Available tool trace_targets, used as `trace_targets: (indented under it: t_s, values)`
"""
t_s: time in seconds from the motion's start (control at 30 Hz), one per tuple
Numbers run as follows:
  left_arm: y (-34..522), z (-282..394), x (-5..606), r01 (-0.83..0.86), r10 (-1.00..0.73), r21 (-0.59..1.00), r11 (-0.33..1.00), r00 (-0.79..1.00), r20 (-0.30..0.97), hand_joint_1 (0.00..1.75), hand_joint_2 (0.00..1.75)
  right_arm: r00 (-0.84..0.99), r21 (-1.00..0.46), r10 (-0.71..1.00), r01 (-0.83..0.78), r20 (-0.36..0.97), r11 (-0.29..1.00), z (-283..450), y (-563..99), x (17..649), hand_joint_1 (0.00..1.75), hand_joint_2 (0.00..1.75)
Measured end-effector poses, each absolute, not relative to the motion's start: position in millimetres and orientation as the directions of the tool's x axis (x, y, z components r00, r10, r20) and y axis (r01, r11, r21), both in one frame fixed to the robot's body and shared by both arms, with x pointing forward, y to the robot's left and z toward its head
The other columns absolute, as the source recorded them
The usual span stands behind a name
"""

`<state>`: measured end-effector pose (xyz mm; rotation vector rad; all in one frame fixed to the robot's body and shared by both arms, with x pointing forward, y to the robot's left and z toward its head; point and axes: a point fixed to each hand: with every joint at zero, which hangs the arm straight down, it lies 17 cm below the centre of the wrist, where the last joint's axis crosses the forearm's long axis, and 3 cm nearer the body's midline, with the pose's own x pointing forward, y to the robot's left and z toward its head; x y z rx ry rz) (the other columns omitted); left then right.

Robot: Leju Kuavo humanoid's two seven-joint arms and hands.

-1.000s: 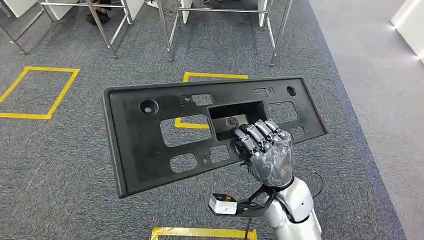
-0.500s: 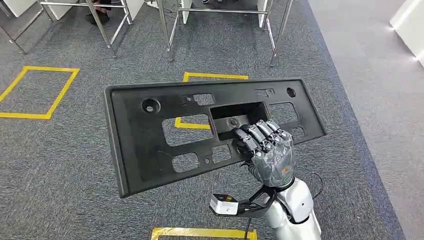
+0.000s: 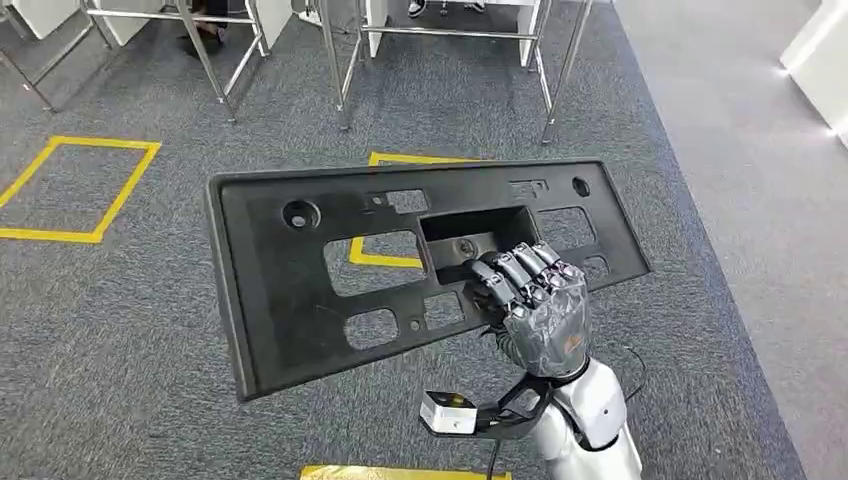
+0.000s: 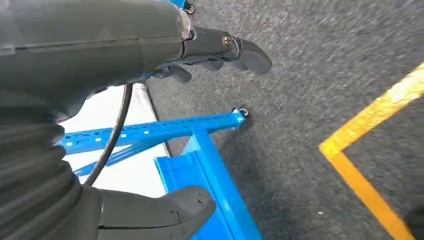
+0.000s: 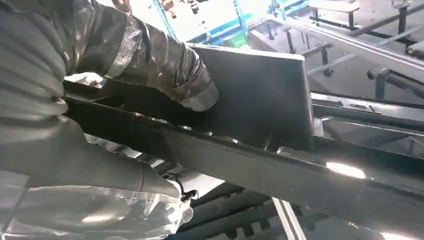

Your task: Take the parts from the cabinet and place them on the table.

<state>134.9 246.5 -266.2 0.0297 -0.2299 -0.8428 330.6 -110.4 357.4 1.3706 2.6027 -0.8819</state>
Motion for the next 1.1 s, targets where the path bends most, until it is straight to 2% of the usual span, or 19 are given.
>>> trace_targets:
  t_s: [0.5,1.1]
  values:
    - [255.3,-264.0,135.6,0.761,-0.763,0.082,0.644,0.630,0.144,0.00,1.75,-0.596,-0.443,0.740,0.780,-0.312,0.442,362.8,-109.6,331.8,1.75,1.75]
    - [249.9,-262.1,142.4,0.764,-0.766,0.086,0.640,0.624,0.156,0.00,1.75,-0.598,-0.446,0.739,0.778,-0.310,0.442,361.8,-108.8,333.9,1.75,1.75]
